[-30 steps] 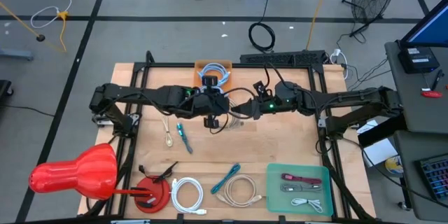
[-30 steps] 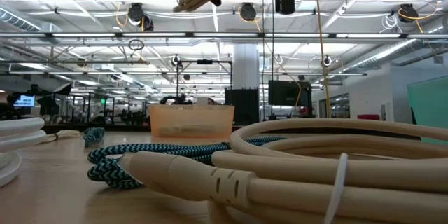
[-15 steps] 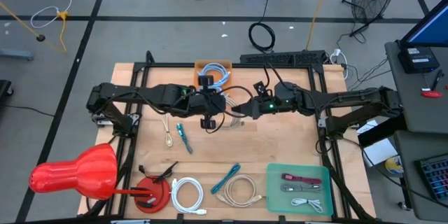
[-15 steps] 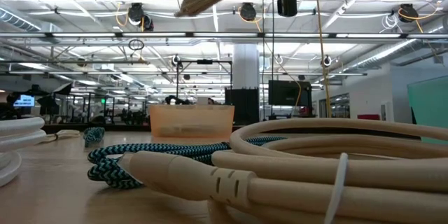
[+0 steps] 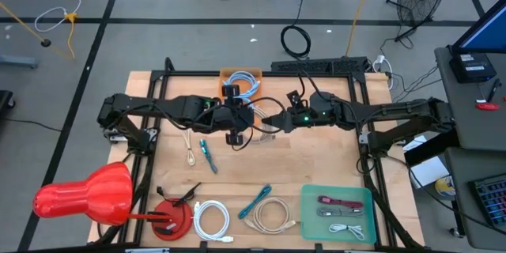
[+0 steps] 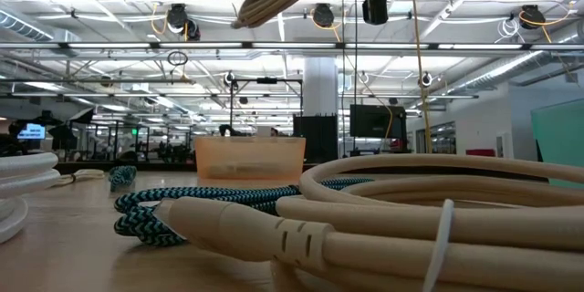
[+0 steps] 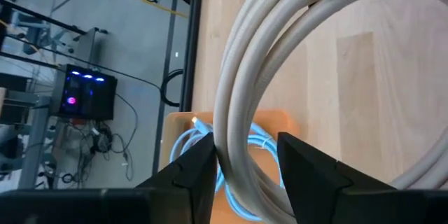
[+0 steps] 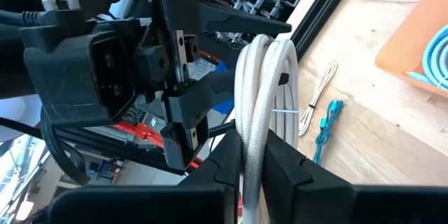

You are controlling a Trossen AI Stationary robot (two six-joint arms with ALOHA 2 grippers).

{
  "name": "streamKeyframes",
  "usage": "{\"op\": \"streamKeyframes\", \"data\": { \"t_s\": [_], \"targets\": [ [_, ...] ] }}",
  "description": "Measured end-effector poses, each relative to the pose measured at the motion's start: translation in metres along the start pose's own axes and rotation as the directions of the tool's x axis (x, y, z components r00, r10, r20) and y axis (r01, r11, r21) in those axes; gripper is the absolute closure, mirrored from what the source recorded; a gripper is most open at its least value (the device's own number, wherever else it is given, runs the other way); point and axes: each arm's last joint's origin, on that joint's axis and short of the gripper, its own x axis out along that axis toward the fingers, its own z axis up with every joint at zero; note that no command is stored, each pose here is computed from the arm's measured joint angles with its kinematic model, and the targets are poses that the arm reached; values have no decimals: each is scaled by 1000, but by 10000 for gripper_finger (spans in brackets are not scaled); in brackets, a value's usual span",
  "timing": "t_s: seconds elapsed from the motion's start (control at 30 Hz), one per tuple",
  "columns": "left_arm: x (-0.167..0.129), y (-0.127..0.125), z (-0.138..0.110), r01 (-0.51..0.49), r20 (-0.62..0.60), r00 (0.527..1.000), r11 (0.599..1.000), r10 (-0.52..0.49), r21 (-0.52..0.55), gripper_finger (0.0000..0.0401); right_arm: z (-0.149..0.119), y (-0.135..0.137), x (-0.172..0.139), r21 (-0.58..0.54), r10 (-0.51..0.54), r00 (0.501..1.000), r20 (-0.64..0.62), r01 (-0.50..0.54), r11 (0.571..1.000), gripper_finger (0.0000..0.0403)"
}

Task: Pick & Place USB Port
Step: Put the top brown usb cable into the orange bin

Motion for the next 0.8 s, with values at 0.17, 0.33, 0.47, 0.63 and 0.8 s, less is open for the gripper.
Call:
{"op": "streamKeyframes", "data": {
  "t_s": [0.17, 0.33, 0.47, 0.63, 0.8],
  "targets": [
    [-2, -2, 1, -33, -1, 999, 999, 33, 18, 280, 0, 0, 0, 0, 0, 1000, 1, 0, 1000, 381],
    [-2, -2, 1, -41, 3, 999, 999, 41, 19, 333, 0, 0, 0, 0, 0, 1000, -1, 0, 1000, 381],
    [-2, -2, 2, -46, 13, 999, 999, 46, 8, 360, 0, 0, 0, 0, 1, 1000, -2, -1, 1000, 381],
    [-2, -1, 3, -47, 18, 999, 999, 47, -13, 347, 0, 0, 0, -3, 3, 1000, -3, -3, 1000, 381],
    [-3, -2, 2, -39, 9, 999, 998, 39, -43, 354, 1, 3, 0, -33, 40, 999, -6, -40, 999, 326]
  ]
}}
